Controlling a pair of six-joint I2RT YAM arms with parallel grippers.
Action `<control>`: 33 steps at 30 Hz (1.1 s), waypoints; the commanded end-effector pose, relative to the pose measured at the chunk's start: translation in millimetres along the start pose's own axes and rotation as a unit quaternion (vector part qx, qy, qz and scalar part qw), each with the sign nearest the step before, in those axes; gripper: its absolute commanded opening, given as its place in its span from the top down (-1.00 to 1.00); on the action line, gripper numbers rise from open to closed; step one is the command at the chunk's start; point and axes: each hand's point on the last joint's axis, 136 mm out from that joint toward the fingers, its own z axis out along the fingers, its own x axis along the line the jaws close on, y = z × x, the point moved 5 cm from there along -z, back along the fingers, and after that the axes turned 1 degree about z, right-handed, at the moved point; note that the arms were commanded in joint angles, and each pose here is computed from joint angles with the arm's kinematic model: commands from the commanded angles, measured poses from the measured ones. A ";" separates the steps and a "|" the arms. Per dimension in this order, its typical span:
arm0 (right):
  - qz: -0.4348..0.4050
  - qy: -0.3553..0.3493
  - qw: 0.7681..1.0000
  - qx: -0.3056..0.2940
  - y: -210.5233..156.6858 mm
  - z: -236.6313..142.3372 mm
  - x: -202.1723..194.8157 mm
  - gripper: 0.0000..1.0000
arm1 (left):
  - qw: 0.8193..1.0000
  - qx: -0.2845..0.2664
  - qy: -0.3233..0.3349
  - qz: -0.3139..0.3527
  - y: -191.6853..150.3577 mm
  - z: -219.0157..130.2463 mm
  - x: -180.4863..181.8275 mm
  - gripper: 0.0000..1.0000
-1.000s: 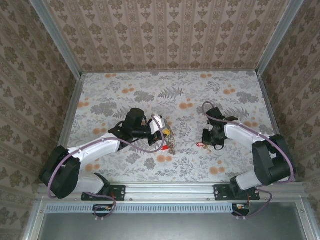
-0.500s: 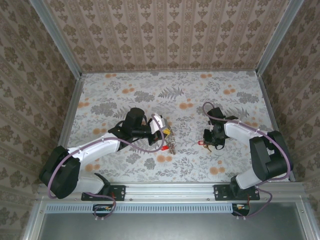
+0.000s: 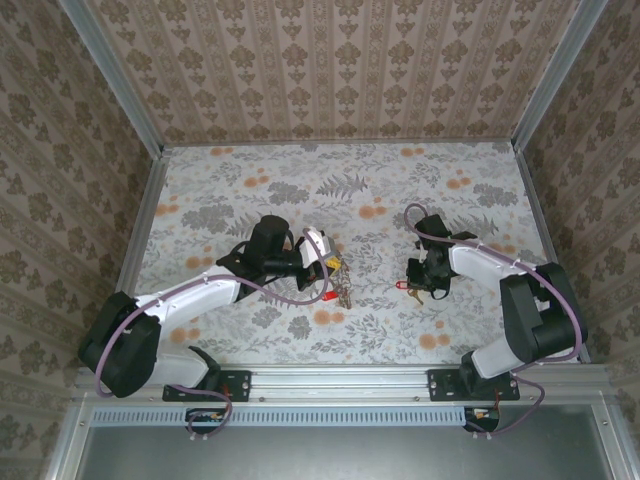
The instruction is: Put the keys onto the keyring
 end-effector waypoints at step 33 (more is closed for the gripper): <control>-0.003 -0.002 1.000 -0.005 5.3 -2.7 0.8 0.73 | 1.000 -0.021 -0.003 0.009 20.1 -2.3 2.5 1.00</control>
